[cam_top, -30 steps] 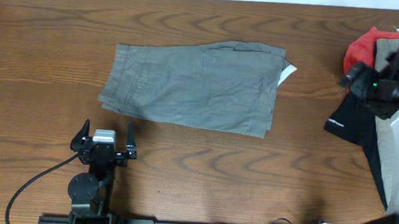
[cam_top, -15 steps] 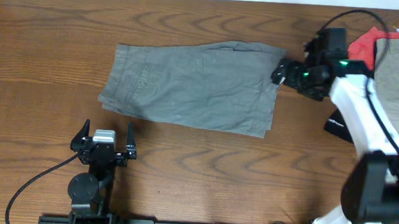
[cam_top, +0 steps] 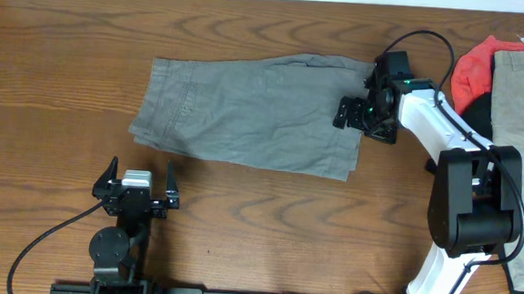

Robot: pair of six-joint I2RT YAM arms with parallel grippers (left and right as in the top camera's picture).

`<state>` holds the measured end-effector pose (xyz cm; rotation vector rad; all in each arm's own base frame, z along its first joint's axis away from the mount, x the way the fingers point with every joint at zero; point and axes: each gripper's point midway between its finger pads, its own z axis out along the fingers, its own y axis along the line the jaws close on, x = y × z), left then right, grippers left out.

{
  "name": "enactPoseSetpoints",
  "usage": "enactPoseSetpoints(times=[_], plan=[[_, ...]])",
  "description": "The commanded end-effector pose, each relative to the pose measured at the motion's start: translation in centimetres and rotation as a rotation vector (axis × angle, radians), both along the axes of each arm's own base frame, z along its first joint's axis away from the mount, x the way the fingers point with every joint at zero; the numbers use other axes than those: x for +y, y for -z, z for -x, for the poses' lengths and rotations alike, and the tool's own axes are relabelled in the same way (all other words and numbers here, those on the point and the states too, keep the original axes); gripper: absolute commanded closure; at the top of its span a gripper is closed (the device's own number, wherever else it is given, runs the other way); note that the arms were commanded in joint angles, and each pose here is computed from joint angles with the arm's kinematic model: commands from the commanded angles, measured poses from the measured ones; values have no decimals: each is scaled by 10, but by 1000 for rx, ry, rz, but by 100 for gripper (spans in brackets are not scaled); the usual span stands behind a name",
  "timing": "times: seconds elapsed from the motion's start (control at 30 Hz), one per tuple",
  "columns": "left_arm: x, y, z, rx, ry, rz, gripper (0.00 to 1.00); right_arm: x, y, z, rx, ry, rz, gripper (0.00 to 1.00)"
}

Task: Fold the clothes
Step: 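Grasp the right edge of the shorts with the right gripper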

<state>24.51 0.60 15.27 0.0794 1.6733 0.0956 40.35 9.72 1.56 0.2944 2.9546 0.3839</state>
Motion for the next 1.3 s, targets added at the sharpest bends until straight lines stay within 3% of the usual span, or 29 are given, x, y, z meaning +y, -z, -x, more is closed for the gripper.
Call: enactPoseSetpoints(times=[0.0,0.27,1.27], plan=[[-4,15,1,49,25,5,2,-2,4,2,9,-2,28,6],[-4,15,1,49,25,5,2,11,5,4,4,-34,28,14],[-4,15,1,49,25,5,2,10,15,18,39,-40,81,17]])
